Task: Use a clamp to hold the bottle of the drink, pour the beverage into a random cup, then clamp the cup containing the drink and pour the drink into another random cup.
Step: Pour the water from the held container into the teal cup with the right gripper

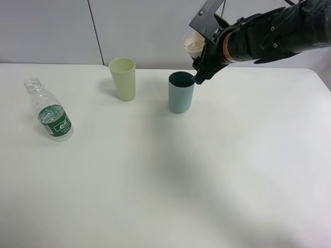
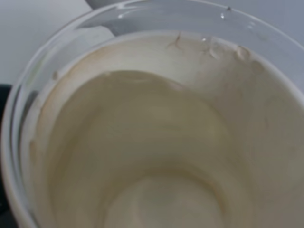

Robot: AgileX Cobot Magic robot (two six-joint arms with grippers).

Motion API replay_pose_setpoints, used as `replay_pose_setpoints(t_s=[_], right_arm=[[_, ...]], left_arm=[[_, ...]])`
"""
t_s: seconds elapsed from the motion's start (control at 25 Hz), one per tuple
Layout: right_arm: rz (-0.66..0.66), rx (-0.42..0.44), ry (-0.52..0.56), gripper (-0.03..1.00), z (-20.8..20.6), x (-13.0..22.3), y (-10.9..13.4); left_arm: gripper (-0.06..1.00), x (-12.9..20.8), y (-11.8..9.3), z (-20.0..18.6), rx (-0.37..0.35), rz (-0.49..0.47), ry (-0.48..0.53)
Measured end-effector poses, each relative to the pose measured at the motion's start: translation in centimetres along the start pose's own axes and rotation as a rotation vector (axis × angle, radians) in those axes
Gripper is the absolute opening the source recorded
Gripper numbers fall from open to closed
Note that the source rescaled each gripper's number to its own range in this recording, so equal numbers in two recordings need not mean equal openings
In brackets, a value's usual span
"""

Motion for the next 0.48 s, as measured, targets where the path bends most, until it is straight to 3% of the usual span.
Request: replay_pose_setpoints(t_s=[0.48], right_arm=[[-0.147,0.027,0.009,0.00,0.20,-0.70,0.28]], left_arm=[[1.00,0.00,0.00,0.00,0.000,0.001,0.000]])
Point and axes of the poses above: a point on each arm's last joint axis where the gripper is mounted, z pointing out along that axis toward the gripper, y along the wrist's bending axis when the last joint is at zero, x = y × z, the point moved 8 cm from there along z, pointing out along that axis toward the gripper, and after that the axes turned 1 degree about z, right-handed, at the moved point
